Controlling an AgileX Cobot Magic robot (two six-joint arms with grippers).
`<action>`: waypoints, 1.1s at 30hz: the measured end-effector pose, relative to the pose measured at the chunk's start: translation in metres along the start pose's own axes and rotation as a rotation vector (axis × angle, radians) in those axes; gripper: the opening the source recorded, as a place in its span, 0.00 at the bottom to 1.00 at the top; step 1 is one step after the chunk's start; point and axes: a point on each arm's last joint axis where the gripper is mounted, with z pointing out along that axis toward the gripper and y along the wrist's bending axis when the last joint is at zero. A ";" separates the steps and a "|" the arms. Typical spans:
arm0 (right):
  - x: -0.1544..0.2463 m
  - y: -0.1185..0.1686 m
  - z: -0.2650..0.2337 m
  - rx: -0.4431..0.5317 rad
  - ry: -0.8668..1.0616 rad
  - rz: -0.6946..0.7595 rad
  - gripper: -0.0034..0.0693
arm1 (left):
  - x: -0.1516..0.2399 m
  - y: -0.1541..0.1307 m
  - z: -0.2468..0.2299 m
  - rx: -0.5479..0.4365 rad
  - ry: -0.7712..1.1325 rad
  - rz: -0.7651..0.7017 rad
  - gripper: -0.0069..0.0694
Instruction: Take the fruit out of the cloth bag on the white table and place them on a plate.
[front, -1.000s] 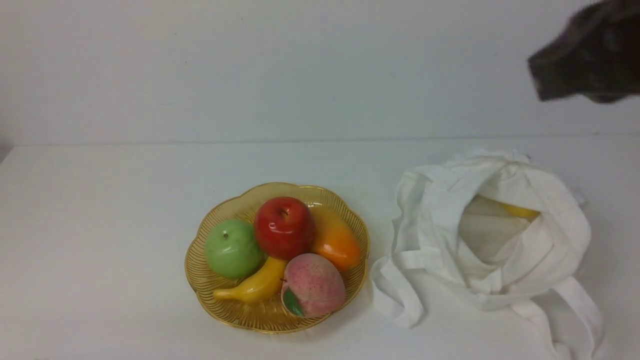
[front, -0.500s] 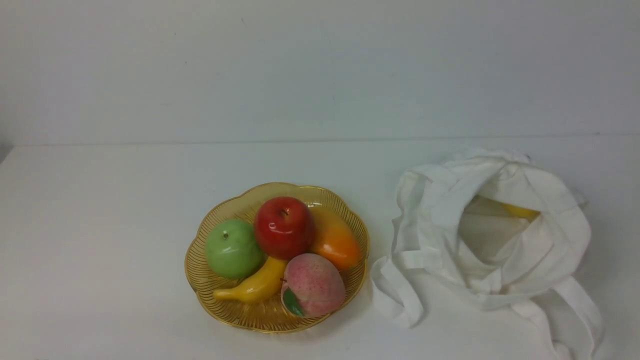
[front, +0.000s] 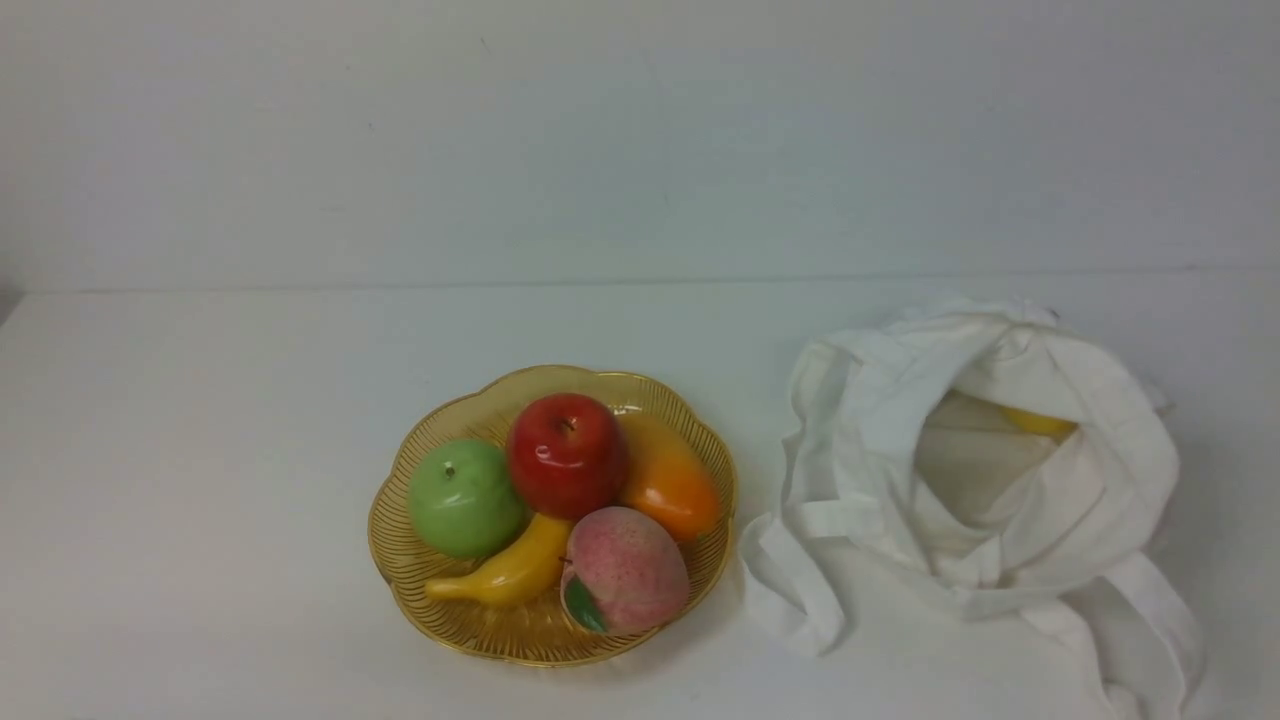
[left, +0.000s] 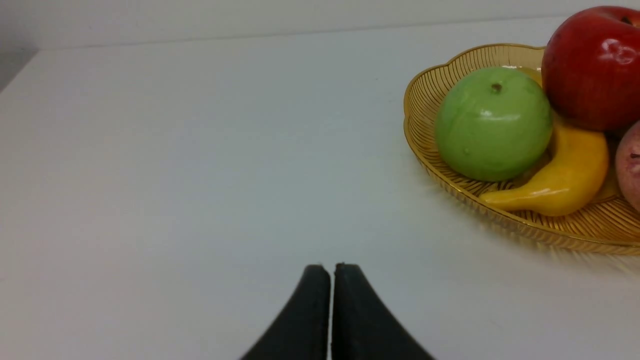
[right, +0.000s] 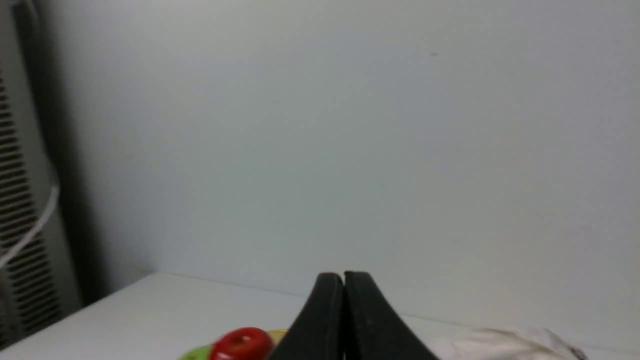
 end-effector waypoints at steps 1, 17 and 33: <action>0.004 -0.001 0.001 0.010 0.008 -0.002 0.03 | 0.000 0.000 0.000 0.000 0.000 0.000 0.08; 0.120 -0.038 -0.010 0.493 0.294 -0.086 0.03 | 0.000 0.000 0.000 0.000 0.000 0.000 0.08; 0.120 -0.038 -0.010 0.495 0.293 -0.077 0.03 | 0.000 0.000 0.000 0.000 0.000 0.000 0.08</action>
